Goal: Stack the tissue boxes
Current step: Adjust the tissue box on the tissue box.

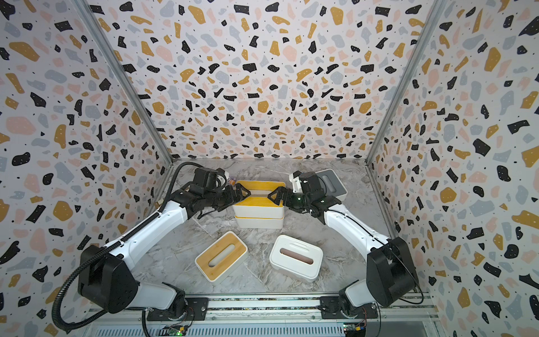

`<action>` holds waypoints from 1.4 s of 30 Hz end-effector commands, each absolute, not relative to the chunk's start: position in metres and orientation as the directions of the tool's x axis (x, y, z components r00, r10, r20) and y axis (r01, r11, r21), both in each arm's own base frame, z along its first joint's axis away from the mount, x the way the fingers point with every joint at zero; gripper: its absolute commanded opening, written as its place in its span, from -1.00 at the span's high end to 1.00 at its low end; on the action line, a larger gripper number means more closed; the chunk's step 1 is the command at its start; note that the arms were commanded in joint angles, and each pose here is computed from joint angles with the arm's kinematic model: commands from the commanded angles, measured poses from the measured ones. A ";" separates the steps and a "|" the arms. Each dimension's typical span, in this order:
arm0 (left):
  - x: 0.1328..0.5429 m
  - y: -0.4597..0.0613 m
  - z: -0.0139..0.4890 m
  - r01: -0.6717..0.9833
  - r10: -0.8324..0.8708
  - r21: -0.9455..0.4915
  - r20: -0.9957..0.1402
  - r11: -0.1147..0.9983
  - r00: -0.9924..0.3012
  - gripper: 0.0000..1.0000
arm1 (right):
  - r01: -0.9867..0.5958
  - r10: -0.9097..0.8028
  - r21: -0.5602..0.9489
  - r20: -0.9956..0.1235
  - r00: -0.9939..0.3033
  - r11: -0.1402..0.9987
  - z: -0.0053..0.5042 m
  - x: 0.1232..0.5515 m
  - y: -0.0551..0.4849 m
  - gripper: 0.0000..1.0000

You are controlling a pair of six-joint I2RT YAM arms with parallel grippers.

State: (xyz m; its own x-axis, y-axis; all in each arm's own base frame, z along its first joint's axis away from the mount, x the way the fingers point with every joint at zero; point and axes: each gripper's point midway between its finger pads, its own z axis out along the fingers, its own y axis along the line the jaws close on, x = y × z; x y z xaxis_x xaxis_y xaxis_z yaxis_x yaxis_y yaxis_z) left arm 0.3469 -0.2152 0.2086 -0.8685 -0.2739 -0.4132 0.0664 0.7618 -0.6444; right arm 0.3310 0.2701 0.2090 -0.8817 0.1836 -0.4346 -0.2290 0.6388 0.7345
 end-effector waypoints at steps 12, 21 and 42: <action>0.340 -0.215 0.222 0.095 -0.255 -0.618 -0.453 0.780 -0.854 -0.99 | -0.291 0.166 0.746 -0.471 -0.866 0.599 0.235 0.327 0.283 -0.98; 0.345 -0.223 0.223 0.105 -0.256 -0.643 -0.442 0.758 -0.860 -0.99 | -0.281 0.174 0.741 -0.472 -0.864 0.610 0.231 0.326 0.281 -0.98; 0.351 -0.224 0.229 0.129 -0.246 -0.633 -0.469 0.763 -0.848 -0.99 | -0.274 0.183 0.750 -0.463 -0.867 0.602 0.229 0.329 0.278 -0.98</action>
